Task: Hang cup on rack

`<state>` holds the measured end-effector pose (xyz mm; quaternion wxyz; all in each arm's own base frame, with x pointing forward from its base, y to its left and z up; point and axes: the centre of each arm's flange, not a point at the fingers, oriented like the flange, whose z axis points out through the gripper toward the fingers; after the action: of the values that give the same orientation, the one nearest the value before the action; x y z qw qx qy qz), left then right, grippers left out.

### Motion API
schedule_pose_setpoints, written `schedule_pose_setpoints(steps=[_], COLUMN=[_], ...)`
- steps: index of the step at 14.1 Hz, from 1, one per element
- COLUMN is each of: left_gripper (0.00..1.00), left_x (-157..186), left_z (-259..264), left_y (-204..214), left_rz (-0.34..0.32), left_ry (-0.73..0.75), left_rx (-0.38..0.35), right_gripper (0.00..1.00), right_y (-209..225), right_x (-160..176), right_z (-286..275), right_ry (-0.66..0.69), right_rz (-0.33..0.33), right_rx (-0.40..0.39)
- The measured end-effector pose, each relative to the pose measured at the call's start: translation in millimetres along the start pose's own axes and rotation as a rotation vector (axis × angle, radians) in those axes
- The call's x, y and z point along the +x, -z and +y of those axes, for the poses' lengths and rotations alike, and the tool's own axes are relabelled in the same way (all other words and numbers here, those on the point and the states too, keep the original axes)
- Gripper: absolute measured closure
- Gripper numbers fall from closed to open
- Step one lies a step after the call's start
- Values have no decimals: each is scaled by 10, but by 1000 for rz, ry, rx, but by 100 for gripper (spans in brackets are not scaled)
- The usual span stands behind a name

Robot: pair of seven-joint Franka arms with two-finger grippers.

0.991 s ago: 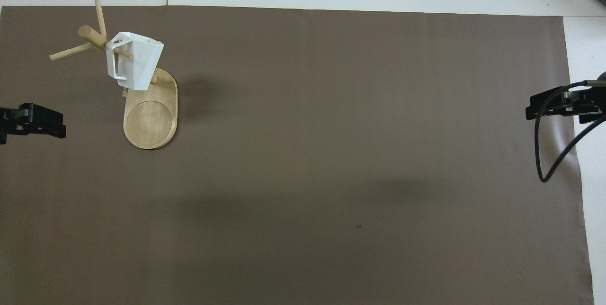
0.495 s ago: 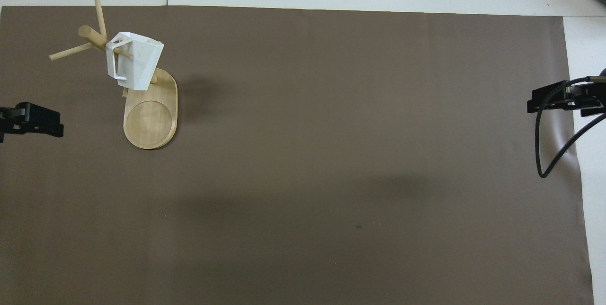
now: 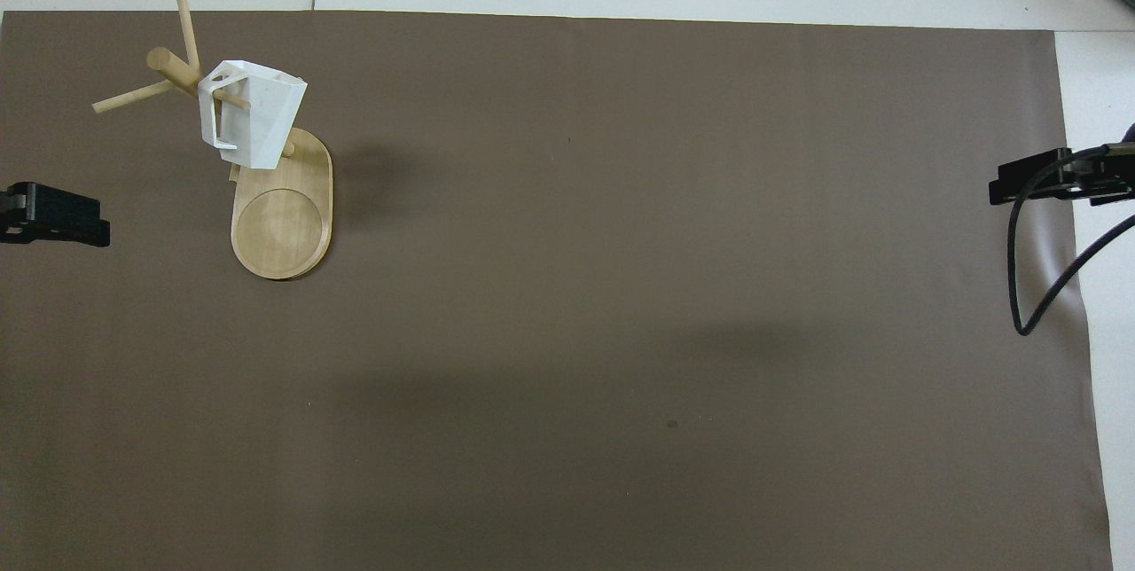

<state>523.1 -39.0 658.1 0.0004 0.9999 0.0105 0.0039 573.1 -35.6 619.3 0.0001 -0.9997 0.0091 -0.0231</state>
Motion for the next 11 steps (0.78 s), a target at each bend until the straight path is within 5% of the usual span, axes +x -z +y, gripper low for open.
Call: schedule_pose_setpoints(steps=[11], left_gripper=[0], left_x=[-17], left_z=[4], left_y=[-64], left_rz=[-17], left_ry=[-9], left_rx=[-6], right_gripper=[0], right_y=[-4], right_x=[-1], right_z=[0], right_ry=[0], right_rz=[-1], right_rx=[0])
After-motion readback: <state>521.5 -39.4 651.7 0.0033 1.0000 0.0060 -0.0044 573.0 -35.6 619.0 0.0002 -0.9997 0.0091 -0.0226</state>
